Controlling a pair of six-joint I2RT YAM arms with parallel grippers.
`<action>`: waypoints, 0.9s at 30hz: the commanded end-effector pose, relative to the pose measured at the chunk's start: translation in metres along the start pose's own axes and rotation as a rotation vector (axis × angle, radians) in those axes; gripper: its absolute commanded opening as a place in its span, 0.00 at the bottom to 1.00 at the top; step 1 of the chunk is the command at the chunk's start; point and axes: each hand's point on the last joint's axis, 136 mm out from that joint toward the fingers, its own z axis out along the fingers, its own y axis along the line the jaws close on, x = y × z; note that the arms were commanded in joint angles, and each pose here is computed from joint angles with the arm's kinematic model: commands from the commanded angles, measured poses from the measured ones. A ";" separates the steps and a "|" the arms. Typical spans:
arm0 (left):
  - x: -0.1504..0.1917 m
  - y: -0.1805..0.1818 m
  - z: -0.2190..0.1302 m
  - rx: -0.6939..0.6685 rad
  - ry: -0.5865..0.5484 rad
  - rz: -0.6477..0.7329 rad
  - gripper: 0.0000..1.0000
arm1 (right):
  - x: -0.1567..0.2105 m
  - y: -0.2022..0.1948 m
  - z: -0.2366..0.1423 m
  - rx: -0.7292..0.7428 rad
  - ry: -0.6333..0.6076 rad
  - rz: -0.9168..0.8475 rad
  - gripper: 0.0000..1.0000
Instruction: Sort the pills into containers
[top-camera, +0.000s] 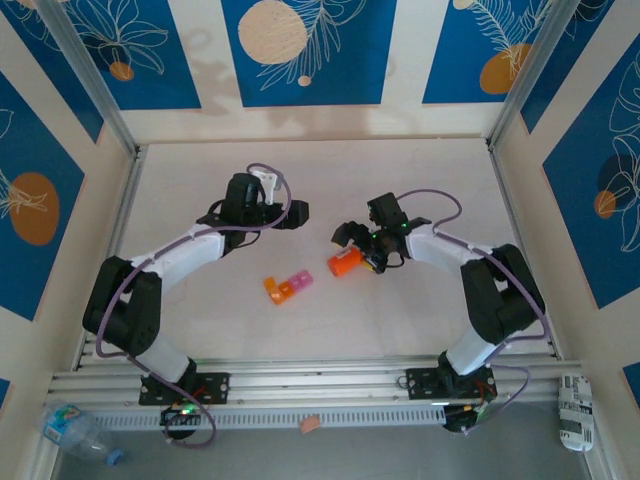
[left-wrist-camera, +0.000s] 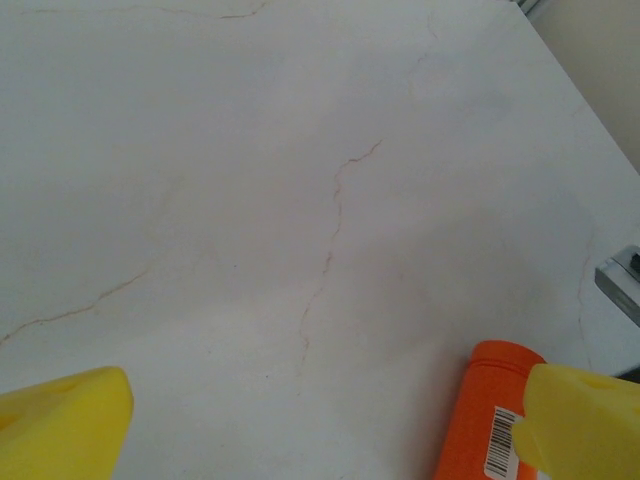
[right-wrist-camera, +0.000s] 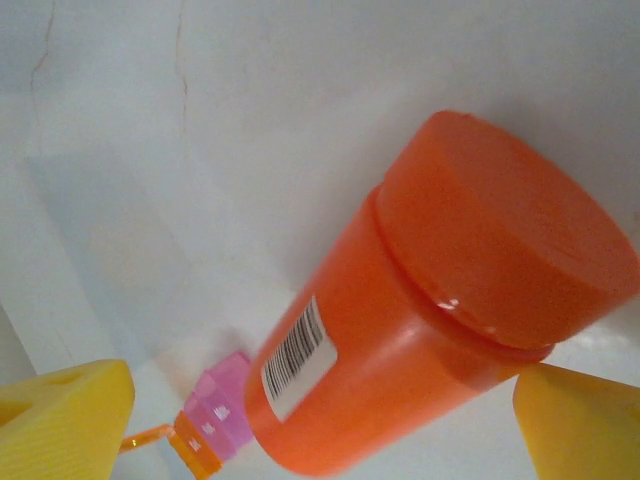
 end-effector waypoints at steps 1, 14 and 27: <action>-0.009 -0.007 -0.003 0.017 -0.020 0.010 1.00 | 0.004 0.001 0.001 0.034 0.066 0.005 0.97; -0.019 0.000 -0.013 -0.026 -0.104 0.020 1.00 | 0.008 -0.012 0.017 0.351 0.189 -0.123 0.93; -0.023 0.007 -0.028 -0.018 -0.168 0.002 1.00 | -0.006 -0.024 0.021 0.555 0.236 -0.273 0.78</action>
